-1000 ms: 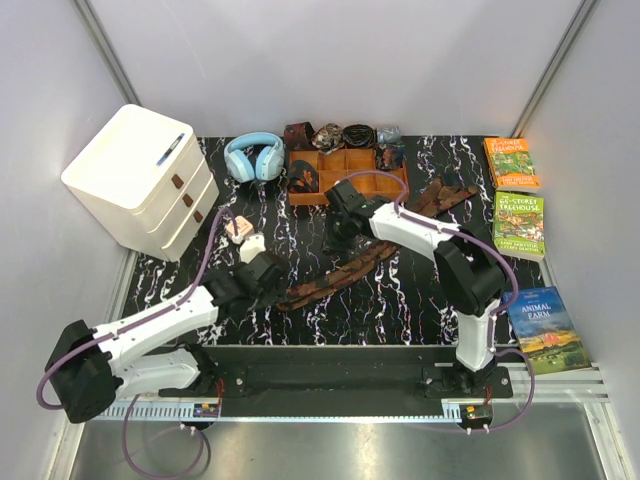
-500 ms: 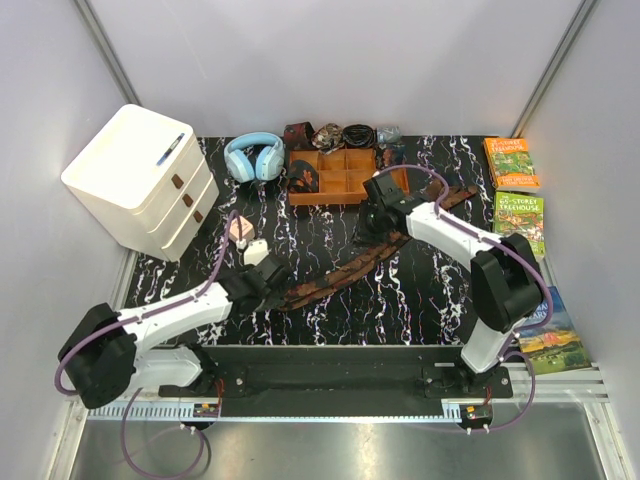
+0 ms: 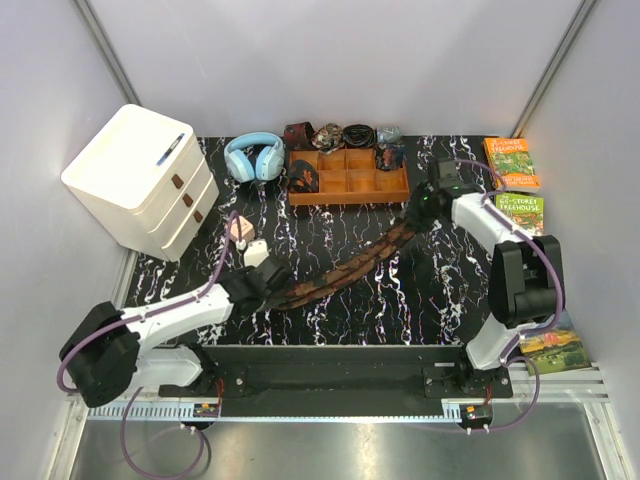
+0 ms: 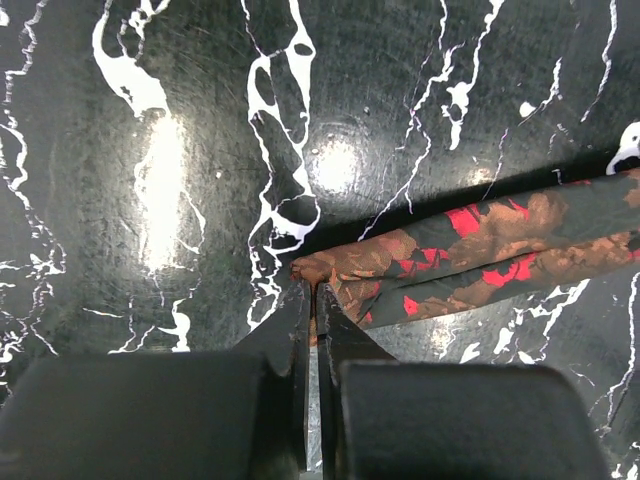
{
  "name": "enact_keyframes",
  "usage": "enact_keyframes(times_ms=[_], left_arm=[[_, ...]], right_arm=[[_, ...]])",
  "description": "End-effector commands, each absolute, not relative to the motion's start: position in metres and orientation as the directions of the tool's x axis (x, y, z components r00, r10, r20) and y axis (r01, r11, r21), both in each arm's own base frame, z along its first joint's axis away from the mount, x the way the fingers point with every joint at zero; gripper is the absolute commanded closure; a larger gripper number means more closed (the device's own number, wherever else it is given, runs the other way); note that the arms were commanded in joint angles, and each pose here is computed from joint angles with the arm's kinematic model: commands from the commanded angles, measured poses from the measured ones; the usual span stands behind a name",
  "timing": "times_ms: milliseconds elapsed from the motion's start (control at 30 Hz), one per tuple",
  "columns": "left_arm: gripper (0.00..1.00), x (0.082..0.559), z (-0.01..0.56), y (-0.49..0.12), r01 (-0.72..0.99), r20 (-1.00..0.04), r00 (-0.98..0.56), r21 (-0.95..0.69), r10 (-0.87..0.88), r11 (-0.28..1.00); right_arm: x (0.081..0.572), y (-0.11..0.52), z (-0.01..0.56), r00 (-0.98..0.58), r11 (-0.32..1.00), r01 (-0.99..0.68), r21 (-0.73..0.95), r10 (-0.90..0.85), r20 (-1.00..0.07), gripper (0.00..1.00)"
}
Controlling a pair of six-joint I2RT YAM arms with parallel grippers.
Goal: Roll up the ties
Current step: Roll the tie at the center of the board.
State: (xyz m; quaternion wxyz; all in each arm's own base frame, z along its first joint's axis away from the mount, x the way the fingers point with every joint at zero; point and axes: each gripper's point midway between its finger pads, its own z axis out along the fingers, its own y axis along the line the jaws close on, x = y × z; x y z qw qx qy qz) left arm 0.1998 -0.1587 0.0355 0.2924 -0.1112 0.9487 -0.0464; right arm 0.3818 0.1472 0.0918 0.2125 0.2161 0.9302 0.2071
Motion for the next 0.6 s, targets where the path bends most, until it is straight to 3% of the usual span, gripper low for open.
enact_keyframes(times_ms=[0, 133, 233, 333, 567], left_arm=[[1.0, 0.208, 0.053, -0.144, -0.221, -0.616, -0.733, -0.183, -0.287, 0.958], [1.0, 0.205, 0.062, -0.137, -0.225, -0.622, -0.716, -0.225, -0.318, 0.948], [1.0, 0.201, 0.059, -0.138, -0.214, -0.612, -0.727, -0.229, -0.311, 0.95], [1.0, 0.201, 0.057, -0.138, -0.221, -0.605, -0.731, -0.228, -0.316, 0.948], [1.0, 0.196, 0.052, -0.143, -0.212, -0.577, -0.753, -0.242, -0.316, 0.947]], right_arm=[[0.433, 0.11, 0.119, -0.723, 0.781, 0.354, 0.515, 0.577, -0.379, 0.56], [0.489, 0.069, 0.132, -0.658, 0.767, 0.382, 0.515, 0.618, -0.431, 0.54], [0.523, 0.031, 0.13, -0.611, 0.742, 0.441, 0.505, 0.66, -0.437, 0.44], [0.545, 0.007, 0.117, -0.605, 0.753, 0.488, 0.441, 0.656, -0.45, 0.39], [0.575, -0.041, 0.085, -0.576, 0.73, 0.568, 0.381, 0.683, -0.449, 0.39]])
